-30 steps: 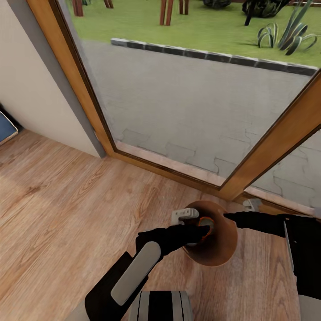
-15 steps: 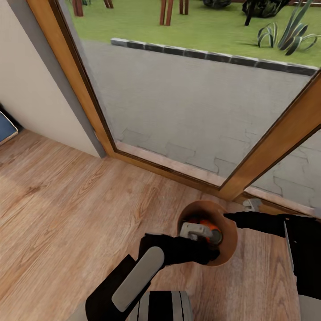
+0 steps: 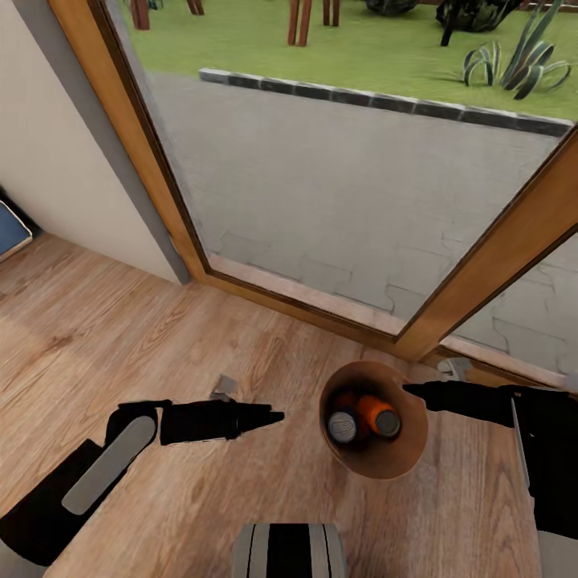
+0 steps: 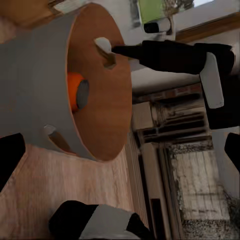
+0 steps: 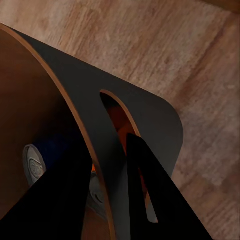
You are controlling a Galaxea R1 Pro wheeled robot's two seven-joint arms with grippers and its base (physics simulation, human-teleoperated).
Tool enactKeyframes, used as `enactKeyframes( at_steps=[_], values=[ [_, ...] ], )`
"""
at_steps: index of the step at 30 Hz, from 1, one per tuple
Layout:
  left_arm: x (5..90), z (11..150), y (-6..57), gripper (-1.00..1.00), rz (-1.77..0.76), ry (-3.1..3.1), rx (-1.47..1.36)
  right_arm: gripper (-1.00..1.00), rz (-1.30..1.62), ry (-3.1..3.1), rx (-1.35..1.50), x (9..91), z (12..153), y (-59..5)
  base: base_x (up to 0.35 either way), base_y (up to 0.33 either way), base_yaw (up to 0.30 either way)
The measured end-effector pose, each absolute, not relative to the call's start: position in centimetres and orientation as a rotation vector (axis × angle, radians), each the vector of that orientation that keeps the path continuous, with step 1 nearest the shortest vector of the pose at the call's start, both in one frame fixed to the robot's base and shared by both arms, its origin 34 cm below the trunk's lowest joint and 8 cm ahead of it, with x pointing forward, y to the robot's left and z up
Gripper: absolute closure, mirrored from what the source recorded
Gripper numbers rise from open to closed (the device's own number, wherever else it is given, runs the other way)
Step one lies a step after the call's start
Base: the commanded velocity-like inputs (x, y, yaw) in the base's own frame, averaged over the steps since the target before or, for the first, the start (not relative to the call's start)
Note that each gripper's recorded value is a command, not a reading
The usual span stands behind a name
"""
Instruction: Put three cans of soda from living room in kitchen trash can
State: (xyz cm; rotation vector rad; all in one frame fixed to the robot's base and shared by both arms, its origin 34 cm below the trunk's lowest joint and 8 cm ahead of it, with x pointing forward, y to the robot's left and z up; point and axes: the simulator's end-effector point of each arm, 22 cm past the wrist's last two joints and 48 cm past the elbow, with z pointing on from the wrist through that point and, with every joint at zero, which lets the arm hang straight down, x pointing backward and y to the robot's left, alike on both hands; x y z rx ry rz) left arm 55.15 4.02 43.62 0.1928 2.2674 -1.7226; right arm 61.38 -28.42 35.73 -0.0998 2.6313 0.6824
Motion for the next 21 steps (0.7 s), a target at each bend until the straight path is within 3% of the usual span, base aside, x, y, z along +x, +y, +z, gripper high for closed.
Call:
enactKeyframes(
  at_steps=[5, 15, 21],
  values=[
    [56.1, 42.1, 12.1, -1.0, -1.567, 2.317, 0.231, 1.0, 0.682, 2.631, -0.1, 61.4, 35.7, -28.4, 0.0, 0.0, 0.0],
    [56.9, 38.4, 18.0, -1.0, -1.284, 2.443, 0.291, 1.0, 0.65, 2.631, -0.091, 61.5, 35.9, -29.8, 0.0, 0.0, 0.0],
    [56.6, 37.8, 18.7, -1.0, -1.243, 2.466, 0.323, 1.0, 0.672, 2.621, -0.084, 61.6, 36.2, -29.7, 0.0, 0.0, 0.0]
  ],
)
